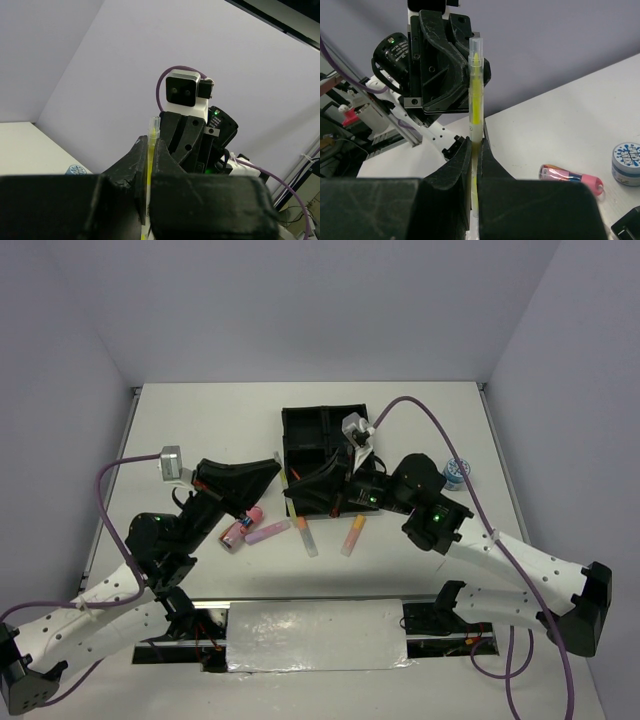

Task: Sort the stationery into containers
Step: Close the pen cap on the pen.

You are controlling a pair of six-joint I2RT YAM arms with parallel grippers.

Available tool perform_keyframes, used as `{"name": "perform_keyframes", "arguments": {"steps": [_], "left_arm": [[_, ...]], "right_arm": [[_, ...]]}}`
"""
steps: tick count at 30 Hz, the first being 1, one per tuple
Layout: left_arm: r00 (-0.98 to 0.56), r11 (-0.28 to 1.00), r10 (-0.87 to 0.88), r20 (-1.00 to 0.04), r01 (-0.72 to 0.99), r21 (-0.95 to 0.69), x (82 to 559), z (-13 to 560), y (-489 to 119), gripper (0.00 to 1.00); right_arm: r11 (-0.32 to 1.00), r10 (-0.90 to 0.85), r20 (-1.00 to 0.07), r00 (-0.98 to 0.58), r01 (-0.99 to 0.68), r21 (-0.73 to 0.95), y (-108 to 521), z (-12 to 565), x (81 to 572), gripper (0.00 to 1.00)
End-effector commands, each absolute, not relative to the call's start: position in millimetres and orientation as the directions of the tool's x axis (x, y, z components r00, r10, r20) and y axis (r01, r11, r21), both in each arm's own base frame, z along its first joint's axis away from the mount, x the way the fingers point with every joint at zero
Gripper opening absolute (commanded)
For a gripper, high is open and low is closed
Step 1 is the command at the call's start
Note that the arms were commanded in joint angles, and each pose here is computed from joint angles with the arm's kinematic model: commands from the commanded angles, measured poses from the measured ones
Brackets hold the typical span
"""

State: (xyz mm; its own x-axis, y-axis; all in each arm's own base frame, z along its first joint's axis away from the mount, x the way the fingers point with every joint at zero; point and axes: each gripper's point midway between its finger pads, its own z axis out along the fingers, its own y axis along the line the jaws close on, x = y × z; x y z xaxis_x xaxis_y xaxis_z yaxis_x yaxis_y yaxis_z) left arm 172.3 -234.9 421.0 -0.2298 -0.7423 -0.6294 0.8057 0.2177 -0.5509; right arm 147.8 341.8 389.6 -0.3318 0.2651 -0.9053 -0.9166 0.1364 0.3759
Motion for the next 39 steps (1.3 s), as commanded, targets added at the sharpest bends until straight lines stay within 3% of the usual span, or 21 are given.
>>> {"name": "perform_keyframes", "arguments": {"steps": [1,39], "left_arm": [[-0.381,0.242,-0.560,-0.735,0.774,-0.586,166.4,351.3,-269.4,0.00],[-0.450,0.282,-0.465,-0.762,0.741,-0.609,162.7,306.4,-286.3,0.00]], "right_arm": [[0.111,0.609,-0.789,-0.076,-0.978,0.179,302.6,529.0,141.3,0.00],[0.094,0.604,-0.797,0.007,-0.994,0.063,308.9,576.3,145.9,0.00]]}}
